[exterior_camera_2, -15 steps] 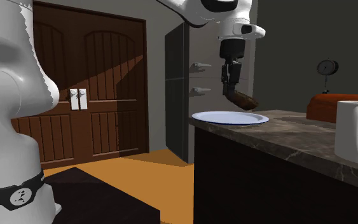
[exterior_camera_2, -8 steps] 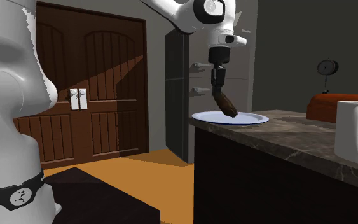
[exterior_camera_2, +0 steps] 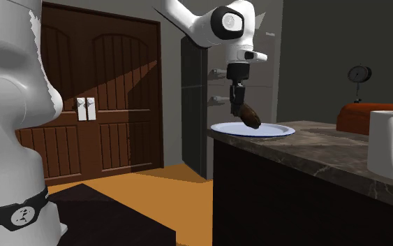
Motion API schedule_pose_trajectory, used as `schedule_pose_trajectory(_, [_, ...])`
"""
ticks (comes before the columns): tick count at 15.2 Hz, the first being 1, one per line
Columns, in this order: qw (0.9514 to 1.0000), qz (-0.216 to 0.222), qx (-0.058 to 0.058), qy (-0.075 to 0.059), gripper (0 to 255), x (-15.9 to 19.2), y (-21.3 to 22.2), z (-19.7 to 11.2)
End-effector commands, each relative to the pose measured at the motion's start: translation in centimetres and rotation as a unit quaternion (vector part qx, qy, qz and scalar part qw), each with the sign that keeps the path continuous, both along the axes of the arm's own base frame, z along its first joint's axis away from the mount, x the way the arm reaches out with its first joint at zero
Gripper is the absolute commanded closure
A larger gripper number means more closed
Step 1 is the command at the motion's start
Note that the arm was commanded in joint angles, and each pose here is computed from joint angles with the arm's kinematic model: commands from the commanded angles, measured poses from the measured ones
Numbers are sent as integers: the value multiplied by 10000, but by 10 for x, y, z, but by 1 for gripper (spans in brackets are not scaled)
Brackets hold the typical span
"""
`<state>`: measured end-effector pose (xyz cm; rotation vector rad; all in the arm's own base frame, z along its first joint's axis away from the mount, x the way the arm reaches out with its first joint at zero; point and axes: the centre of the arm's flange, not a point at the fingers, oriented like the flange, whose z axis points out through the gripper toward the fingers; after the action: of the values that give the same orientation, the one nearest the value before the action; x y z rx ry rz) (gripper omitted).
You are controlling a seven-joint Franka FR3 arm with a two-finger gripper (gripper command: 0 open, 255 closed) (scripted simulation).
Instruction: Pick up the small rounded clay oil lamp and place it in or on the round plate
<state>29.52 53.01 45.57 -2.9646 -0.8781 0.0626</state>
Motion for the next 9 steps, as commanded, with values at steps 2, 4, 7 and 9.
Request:
schedule_pose_trajectory(2, [10000,-61,-49,36,255,8,-6,-26])
schedule_pose_trajectory(4, [10000,-61,-49,36,255,8,-6,-34])
schedule_pose_trajectory(7, [10000,-61,-49,36,255,8,-6,-34])
schedule_pose_trajectory(9, [10000,-61,-49,36,255,8,-6,-34])
